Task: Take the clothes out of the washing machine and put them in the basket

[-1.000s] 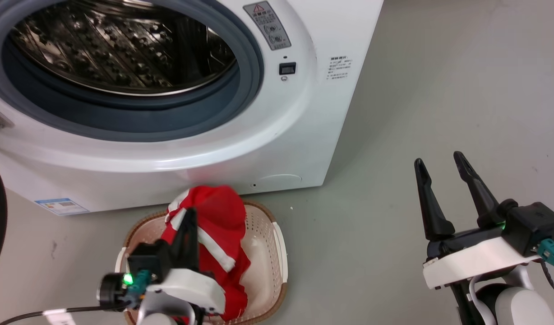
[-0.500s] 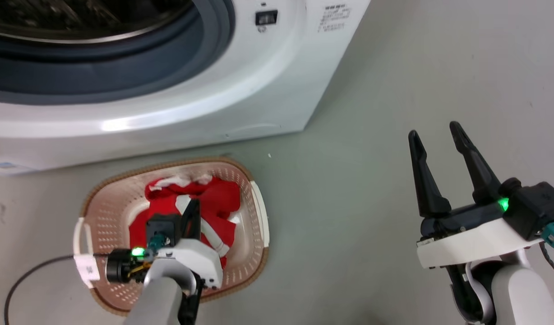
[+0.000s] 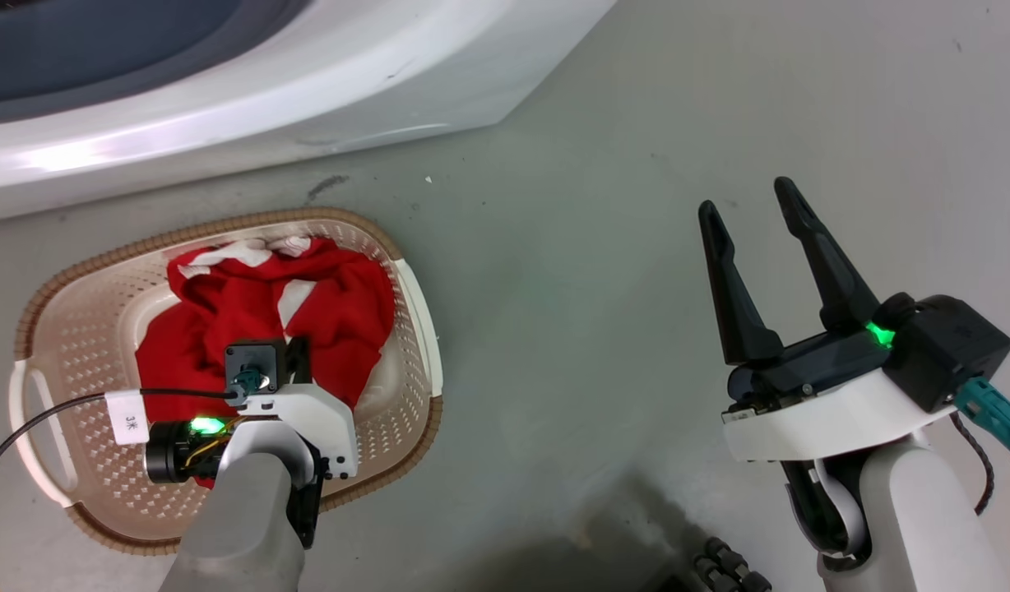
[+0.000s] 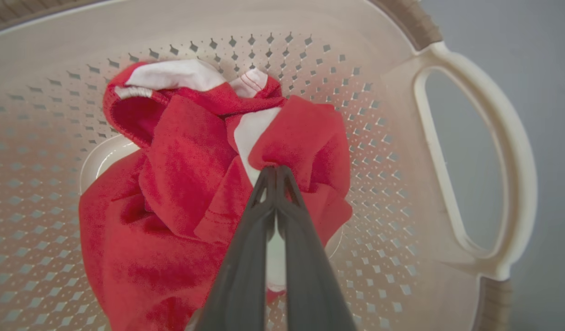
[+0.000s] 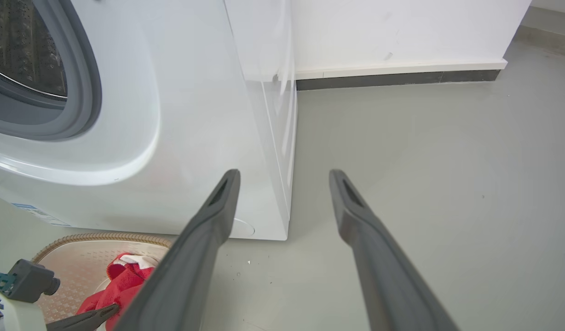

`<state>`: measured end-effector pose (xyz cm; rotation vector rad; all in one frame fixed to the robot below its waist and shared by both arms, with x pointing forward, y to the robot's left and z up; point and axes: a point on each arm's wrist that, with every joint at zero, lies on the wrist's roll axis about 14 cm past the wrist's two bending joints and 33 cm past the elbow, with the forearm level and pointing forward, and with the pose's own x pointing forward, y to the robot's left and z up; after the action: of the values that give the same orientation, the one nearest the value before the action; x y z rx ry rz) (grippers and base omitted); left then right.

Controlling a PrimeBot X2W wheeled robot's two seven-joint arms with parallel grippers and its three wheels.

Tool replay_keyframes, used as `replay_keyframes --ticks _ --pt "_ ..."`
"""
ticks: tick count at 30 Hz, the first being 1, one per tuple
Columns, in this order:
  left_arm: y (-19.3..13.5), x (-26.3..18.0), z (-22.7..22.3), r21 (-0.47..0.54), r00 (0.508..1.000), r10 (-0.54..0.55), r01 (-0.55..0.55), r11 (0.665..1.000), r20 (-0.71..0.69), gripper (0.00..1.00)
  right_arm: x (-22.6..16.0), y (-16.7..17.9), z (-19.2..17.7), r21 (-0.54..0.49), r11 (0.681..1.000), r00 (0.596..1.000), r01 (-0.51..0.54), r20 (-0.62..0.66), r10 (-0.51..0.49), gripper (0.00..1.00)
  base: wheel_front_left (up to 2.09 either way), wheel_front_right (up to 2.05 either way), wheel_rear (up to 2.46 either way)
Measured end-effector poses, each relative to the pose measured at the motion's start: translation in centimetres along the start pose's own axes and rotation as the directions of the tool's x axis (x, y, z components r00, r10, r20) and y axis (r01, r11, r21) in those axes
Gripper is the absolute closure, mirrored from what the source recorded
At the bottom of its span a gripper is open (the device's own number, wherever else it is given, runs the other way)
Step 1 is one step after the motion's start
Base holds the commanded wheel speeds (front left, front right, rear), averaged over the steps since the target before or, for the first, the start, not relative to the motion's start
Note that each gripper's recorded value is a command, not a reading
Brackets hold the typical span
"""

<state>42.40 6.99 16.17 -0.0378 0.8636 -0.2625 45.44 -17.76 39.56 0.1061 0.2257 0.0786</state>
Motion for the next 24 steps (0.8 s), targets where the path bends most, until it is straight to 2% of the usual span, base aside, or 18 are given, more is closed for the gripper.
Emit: replay_keyframes --ticks 4,8,9,11,12,17,24 --pt "0.2 0.4 -2.5 0.0 0.997 0.01 -0.01 1.0 -0.077 1.0 0.3 0.0 -1.1 0.0 1.0 1.0 -0.002 -0.023 0.002 0.0 0.0 0.0 0.0" --pt "0.5 0.0 -3.0 0.012 0.994 0.015 -0.014 1.0 -0.104 1.0 0.5 0.1 -0.9 0.0 1.0 1.0 -0.008 -0.01 0.008 0.0 0.0 0.0 0.0" --pt "0.4 -0.2 -3.0 0.007 0.994 0.016 -0.016 1.0 -0.104 0.82 0.5 0.2 -0.8 -0.001 1.0 1.0 -0.01 -0.009 0.01 0.0 0.0 0.0 0.0" --pt "0.4 -0.7 -2.7 0.001 0.995 0.017 -0.017 1.0 -0.1 0.38 0.4 0.4 -0.6 -0.005 1.0 1.0 -0.015 -0.006 0.015 0.0 0.0 0.0 0.0" --pt "0.5 -1.0 -2.3 -0.001 0.996 0.021 -0.021 1.0 -0.091 0.0 0.4 0.5 -0.3 -0.006 1.0 1.0 -0.018 0.002 0.018 0.0 0.0 0.0 0.0" --pt "0.2 -3.7 -1.2 -0.027 0.998 0.03 -0.031 0.999 -0.047 0.0 -0.5 1.2 2.2 -0.012 0.999 0.998 -0.032 0.059 0.033 0.0 0.0 0.0 0.0" --pt "0.3 -8.1 3.8 -0.064 0.99 0.051 -0.042 0.997 0.135 0.0 -3.4 1.1 5.8 -0.028 1.0 0.991 -0.009 0.131 0.012 0.0 0.0 0.0 0.0"
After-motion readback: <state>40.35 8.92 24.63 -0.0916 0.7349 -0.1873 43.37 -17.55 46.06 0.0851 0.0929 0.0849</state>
